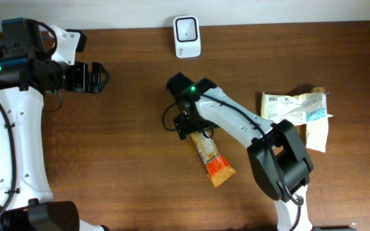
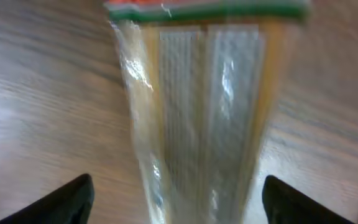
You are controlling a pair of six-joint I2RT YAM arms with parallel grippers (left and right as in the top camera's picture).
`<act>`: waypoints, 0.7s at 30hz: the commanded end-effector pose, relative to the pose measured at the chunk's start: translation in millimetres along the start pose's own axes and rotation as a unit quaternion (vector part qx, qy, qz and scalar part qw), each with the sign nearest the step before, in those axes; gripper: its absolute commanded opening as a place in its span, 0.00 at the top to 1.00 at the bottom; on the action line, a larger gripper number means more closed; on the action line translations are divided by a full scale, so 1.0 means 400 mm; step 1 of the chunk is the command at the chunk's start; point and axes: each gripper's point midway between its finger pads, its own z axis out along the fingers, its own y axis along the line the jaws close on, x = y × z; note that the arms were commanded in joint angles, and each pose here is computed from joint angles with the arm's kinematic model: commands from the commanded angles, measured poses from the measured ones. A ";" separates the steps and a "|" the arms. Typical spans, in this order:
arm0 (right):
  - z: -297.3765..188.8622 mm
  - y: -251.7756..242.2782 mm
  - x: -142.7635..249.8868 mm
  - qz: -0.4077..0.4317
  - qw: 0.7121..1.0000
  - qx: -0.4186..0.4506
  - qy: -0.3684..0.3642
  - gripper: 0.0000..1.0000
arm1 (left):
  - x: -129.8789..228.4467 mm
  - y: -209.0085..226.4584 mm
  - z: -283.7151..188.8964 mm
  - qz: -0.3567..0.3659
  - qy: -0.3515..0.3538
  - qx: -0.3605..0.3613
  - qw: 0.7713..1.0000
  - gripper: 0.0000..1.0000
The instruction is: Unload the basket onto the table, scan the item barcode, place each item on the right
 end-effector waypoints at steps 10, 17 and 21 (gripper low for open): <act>0.075 0.005 0.054 -0.005 0.982 -0.182 0.051 0.94 | -0.004 -0.001 -0.001 0.007 -0.003 0.004 1.000 0.01; -0.242 0.079 -0.071 -0.028 0.897 -0.437 -0.055 0.96 | -0.004 -0.001 -0.001 0.007 -0.003 0.004 1.000 0.01; -0.427 0.025 -0.115 -0.039 0.865 -0.479 -0.140 0.96 | -0.004 -0.001 -0.001 0.007 -0.003 0.004 1.000 0.01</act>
